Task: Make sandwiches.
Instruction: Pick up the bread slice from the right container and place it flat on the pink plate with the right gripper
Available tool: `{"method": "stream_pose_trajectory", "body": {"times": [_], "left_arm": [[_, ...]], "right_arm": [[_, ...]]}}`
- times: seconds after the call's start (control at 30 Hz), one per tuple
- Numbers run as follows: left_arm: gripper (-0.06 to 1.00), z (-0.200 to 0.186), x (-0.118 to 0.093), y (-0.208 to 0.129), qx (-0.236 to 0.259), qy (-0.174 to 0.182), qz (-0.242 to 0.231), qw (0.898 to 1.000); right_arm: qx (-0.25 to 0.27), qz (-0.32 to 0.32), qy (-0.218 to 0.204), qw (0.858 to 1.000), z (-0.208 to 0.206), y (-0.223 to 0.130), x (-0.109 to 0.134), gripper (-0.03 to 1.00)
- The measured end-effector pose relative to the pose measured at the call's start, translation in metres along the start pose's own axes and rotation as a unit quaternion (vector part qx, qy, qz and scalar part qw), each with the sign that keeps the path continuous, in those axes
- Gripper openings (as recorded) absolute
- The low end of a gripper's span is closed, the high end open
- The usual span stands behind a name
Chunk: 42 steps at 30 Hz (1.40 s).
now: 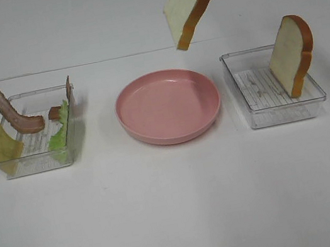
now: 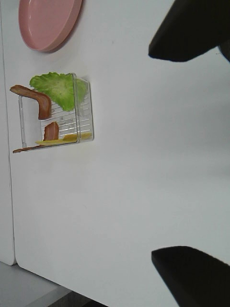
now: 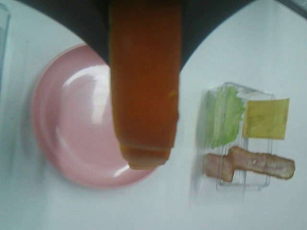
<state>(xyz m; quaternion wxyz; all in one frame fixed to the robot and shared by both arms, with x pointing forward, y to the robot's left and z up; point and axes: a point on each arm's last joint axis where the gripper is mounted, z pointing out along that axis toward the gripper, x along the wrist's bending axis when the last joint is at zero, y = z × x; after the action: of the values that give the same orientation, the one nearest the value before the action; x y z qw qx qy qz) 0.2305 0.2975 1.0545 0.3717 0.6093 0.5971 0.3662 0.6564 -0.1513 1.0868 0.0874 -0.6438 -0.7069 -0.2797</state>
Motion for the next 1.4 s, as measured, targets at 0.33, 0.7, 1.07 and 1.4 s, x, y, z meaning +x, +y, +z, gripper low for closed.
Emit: {"method": "stream_pose_trajectory", "body": {"times": [0.33, 0.7, 1.07, 1.4], "left_arm": [[0.99, 0.000, 0.000, 0.000, 0.000, 0.000, 0.000, 1.000], [0.99, 0.000, 0.000, 0.000, 0.000, 0.000, 0.000, 1.000], [0.99, 0.000, 0.000, 0.000, 0.000, 0.000, 0.000, 1.000], [0.99, 0.000, 0.000, 0.000, 0.000, 0.000, 0.000, 1.000]], "right_arm": [[0.000, 0.071, 0.099, 0.993, 0.065, -0.026, -0.021, 0.21], [-0.031, 0.126, 0.083, 0.988, 0.114, -0.031, -0.050, 0.21], [-0.006, 0.138, 0.118, 0.983, 0.172, -0.040, -0.059, 0.21], [-0.014, 0.109, 0.115, 0.987, 0.182, -0.034, -0.052, 0.21]]}}
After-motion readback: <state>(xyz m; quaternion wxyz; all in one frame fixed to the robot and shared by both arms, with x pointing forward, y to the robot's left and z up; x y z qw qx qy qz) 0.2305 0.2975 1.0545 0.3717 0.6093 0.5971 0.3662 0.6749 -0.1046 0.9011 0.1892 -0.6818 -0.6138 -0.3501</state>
